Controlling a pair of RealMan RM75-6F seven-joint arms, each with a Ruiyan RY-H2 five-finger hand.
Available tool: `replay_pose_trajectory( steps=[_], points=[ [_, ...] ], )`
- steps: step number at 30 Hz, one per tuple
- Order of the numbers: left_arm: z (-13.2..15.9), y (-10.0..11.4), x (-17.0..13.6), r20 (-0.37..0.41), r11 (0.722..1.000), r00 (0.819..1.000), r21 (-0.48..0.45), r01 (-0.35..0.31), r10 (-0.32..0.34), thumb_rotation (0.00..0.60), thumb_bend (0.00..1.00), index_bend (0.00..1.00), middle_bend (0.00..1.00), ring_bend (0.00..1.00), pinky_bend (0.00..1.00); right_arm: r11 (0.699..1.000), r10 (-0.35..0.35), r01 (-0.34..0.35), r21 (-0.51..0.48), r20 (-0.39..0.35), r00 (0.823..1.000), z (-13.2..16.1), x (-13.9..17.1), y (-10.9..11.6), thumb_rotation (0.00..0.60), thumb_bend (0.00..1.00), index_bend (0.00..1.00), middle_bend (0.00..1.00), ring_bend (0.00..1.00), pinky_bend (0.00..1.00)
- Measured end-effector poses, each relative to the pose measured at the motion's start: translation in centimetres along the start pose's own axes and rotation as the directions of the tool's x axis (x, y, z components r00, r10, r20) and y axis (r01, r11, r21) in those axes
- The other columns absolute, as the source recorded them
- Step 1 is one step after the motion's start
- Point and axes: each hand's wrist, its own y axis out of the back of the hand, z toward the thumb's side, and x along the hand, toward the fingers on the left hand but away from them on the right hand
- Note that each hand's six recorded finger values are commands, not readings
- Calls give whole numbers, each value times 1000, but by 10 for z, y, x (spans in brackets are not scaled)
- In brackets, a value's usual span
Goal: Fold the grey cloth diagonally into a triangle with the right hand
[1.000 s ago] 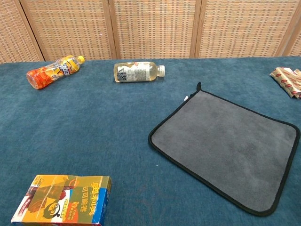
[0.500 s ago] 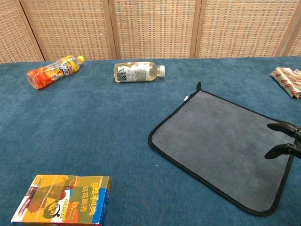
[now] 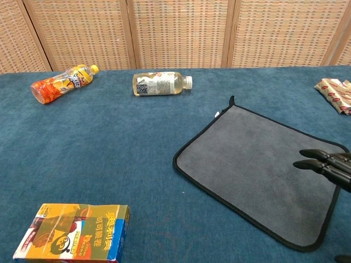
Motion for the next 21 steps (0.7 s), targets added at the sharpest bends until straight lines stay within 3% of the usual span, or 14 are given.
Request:
replay_pose_trajectory(
  steps=[21],
  points=[
    [-1,0,1,-4,1000,1000,-2,-1,1,600,151,0,0,0,0,999,32,-31,-39,20,999,6,-17,-17,600,0,63,0,0,0]
  ],
)
